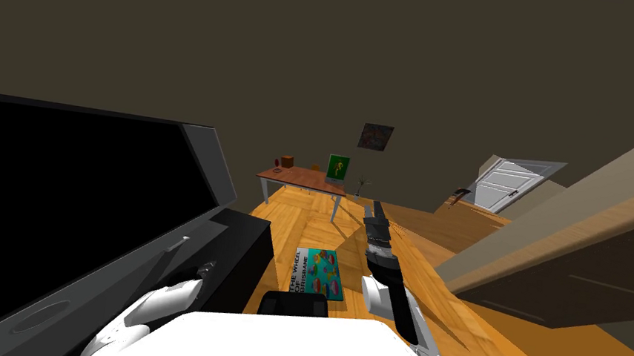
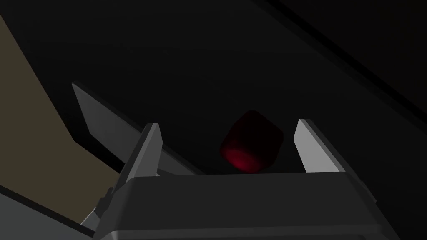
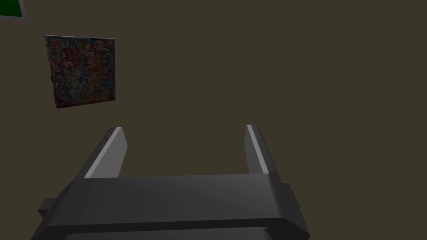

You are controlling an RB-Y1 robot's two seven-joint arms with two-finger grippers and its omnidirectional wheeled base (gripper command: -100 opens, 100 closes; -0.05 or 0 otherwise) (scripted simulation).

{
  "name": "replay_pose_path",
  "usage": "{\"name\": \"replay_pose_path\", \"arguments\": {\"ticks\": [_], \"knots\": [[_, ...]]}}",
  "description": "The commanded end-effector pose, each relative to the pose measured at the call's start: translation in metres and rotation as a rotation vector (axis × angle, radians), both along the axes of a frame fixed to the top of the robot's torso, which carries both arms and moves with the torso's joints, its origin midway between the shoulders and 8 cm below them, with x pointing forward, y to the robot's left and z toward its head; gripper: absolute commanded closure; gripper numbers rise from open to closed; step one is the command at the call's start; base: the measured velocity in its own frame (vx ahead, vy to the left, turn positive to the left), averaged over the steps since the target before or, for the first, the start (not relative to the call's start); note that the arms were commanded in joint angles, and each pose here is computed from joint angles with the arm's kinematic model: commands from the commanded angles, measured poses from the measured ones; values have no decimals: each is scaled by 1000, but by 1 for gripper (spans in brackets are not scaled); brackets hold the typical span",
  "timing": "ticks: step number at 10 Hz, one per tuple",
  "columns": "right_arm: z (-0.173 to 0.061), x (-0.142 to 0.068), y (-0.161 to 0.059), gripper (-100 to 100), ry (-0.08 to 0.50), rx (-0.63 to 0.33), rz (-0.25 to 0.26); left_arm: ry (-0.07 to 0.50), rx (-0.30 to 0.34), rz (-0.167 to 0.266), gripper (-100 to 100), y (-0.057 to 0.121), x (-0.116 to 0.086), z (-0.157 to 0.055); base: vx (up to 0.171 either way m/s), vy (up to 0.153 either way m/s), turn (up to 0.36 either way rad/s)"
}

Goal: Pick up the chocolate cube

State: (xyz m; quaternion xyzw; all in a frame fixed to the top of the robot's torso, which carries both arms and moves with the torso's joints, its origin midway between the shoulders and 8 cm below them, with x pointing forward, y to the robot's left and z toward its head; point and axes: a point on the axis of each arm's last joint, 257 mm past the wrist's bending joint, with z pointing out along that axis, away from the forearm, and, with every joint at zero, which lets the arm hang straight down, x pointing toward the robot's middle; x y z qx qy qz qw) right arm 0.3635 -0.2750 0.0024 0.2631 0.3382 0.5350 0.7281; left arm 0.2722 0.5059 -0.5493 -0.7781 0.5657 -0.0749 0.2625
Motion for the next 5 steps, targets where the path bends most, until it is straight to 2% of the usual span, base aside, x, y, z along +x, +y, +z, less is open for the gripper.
{"name": "replay_pose_path", "arguments": {"ticks": [1, 3, 4, 5], "knots": [[0, 0, 0, 0, 0, 0, 0, 55, -8, 26, -100, 9, -17, -8, 10, -5, 21], [0, 0, 0, 0, 0, 0, 0, 95, -9, 44, -100, 18, -29, -12, 7, 0, 19], [0, 0, 0, 0, 0, 0, 0, 78, -7, 36, -100, 15, -22, -9, 0, 0, 0], [0, 0, 0, 0, 0, 0, 0, 82, -8, 38, 0, 16, -24, -9, 0, 0, 0]]}}
